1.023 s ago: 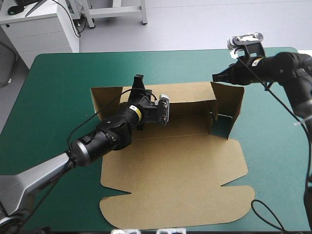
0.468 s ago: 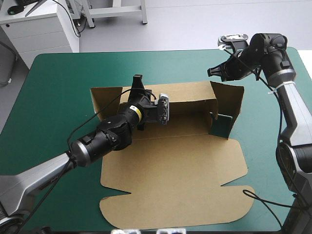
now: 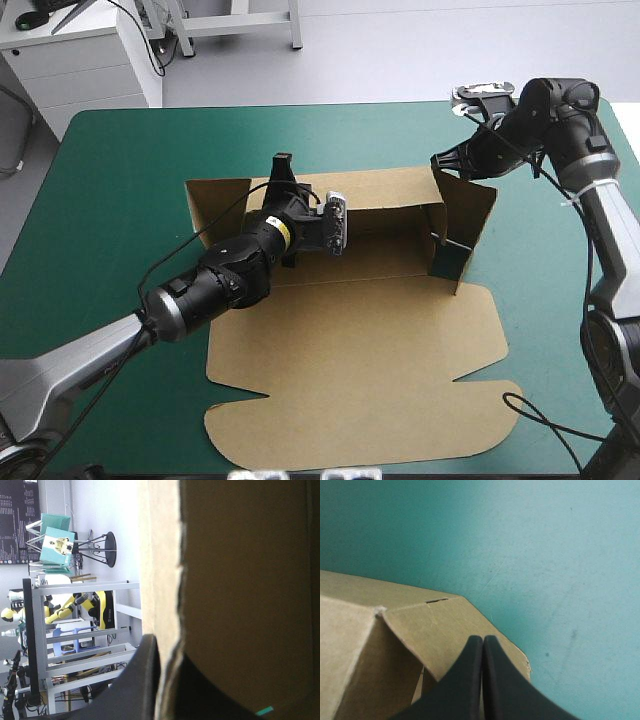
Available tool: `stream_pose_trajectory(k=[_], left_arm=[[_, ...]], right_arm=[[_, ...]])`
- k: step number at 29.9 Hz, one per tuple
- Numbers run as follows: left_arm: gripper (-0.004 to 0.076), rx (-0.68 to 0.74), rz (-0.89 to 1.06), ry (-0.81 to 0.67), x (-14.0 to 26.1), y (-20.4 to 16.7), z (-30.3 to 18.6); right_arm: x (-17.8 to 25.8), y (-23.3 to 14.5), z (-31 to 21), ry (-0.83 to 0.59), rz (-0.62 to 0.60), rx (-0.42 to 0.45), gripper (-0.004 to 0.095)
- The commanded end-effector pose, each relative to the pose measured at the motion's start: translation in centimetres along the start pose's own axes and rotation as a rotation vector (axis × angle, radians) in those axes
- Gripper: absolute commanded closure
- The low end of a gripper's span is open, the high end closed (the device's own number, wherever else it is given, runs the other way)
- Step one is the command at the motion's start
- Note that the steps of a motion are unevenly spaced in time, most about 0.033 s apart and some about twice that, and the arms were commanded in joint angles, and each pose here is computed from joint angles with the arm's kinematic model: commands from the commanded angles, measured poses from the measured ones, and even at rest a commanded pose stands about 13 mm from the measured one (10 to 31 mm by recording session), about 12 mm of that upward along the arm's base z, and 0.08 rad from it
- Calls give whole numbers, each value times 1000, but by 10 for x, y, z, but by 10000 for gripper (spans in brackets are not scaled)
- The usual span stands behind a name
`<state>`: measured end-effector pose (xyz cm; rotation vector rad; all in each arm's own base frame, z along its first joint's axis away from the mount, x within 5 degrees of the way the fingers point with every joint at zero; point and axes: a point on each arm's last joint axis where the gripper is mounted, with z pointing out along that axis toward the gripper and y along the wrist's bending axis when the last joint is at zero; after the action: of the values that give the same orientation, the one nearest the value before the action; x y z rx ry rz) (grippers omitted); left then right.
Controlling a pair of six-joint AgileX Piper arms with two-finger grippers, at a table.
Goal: Fold the box
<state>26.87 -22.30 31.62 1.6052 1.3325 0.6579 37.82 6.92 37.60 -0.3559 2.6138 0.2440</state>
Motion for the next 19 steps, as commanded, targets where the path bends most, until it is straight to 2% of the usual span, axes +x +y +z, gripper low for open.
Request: stream_pose_trajectory(k=[1, 9, 15, 17, 19], left_arm=[[731, -13, -56, 27, 3, 7, -8], [731, -13, -56, 29, 3, 7, -8], [731, -13, -56, 27, 3, 7, -8], [731, -13, -56, 27, 3, 7, -8], [731, -13, -56, 27, 3, 7, -8]], right_arm=[[5, 5, -38, -83, -25, 2, 922], [16, 5, -27, -26, -34, -12, 922], [18, 12, -32, -43, -27, -73, 917], [19, 13, -37, -55, -28, -75, 883], [19, 14, -41, -64, -30, -74, 787]])
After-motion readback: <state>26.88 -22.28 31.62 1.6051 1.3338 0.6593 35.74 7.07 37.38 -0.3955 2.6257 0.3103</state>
